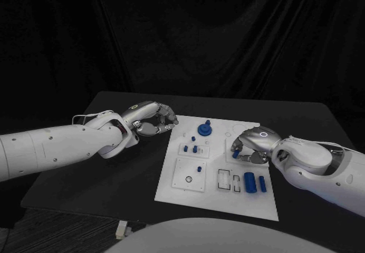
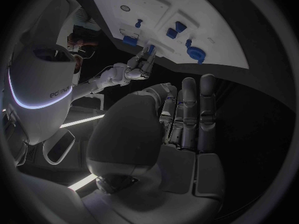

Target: Assemble the parts on the task board

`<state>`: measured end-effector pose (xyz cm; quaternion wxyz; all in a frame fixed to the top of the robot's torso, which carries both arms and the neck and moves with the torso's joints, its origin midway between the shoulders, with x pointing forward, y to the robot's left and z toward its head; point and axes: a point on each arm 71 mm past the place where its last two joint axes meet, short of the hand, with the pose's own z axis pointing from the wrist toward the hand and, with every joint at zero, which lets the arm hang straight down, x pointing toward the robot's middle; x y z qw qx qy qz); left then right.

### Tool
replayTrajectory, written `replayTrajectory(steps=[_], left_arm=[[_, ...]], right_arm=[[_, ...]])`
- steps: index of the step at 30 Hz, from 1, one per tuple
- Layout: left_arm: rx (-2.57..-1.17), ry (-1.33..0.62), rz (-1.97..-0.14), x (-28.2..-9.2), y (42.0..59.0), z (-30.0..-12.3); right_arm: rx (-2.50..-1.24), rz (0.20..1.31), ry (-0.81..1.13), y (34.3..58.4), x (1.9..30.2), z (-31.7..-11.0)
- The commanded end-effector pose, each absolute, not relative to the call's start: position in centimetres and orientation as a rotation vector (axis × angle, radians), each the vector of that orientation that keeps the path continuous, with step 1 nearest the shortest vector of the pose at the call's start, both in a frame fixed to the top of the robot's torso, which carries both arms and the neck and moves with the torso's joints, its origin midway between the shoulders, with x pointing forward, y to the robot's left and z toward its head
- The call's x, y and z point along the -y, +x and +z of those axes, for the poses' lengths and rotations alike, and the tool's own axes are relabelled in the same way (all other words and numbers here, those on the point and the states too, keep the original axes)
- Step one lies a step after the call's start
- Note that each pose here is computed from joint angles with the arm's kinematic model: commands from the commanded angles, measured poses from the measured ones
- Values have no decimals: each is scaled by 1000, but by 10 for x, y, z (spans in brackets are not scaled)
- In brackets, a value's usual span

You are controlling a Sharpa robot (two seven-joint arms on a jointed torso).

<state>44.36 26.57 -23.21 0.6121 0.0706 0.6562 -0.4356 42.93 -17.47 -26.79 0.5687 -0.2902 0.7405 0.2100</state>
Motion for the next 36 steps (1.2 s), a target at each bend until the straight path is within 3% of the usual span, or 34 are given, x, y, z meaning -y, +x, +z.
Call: replayTrajectory(steps=[1, 26, 36], left_arm=[[-1516, 166, -1019, -264, 443, -232], [-1520, 165, -1020, -263, 443, -233], [-1526, 162, -1017, -264, 443, -234]], right_arm=[[-1727, 508, -679, 429, 174, -268], [-1678, 542, -659, 424, 175, -262], [-1634, 546, -638, 421, 178, -240]])
